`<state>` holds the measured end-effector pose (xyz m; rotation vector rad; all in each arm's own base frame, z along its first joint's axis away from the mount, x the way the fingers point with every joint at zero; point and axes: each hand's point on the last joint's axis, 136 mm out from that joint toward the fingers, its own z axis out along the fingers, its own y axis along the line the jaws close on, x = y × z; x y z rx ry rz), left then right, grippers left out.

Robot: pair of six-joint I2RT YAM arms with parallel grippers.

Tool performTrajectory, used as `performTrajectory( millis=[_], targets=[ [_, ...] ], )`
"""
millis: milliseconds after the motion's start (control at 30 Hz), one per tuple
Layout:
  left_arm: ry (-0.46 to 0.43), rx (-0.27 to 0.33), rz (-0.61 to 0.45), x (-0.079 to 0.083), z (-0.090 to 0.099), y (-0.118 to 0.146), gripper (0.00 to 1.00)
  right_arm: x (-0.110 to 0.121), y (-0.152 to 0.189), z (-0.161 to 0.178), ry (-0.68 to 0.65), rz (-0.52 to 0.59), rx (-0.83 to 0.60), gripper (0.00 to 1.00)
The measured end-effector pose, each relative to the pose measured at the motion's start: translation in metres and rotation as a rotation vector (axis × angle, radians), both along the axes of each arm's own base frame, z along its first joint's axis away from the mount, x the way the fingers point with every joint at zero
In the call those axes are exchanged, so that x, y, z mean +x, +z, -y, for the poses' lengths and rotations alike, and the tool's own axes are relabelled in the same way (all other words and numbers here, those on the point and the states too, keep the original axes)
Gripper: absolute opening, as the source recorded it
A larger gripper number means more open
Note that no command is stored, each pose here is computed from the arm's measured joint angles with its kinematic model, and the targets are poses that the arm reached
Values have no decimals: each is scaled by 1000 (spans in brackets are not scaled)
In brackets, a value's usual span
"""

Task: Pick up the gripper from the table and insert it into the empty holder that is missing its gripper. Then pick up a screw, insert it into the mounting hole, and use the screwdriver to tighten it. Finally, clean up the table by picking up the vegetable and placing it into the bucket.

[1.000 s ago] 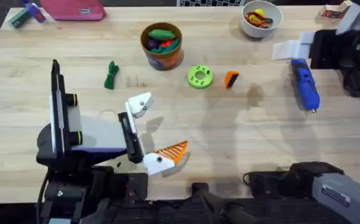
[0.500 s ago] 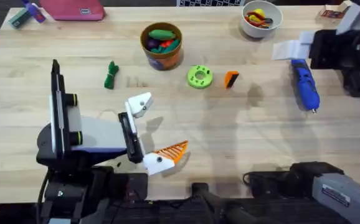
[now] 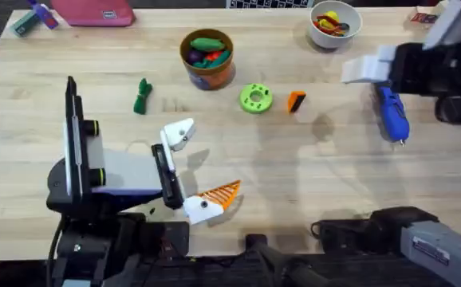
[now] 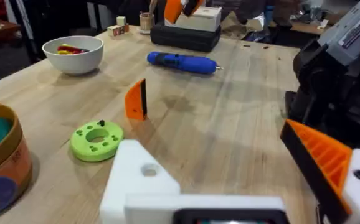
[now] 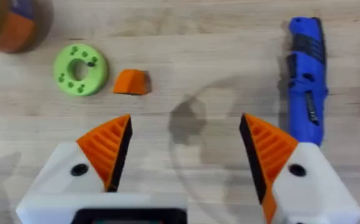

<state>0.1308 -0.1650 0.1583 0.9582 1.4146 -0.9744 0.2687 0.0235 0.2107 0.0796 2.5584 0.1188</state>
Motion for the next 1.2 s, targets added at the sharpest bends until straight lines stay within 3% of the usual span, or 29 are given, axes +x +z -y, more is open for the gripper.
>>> performTrajectory(
  millis=[133,400,767,1000,1200],
  targets=[
    [0,0,0,0,0,0,985,5,3,-30,61,-34,22,994],
    [0,0,0,0,0,0,985,20,-18,-75,133,-228,-11,993],
    [0,0,0,0,0,0,985,50,-84,-89,121,-398,-59,926],
    [0,0,0,0,0,0,986,63,-116,-93,122,-447,-75,772],
    [0,0,0,0,0,0,986,63,-125,-93,121,-471,-83,522]
  ],
)
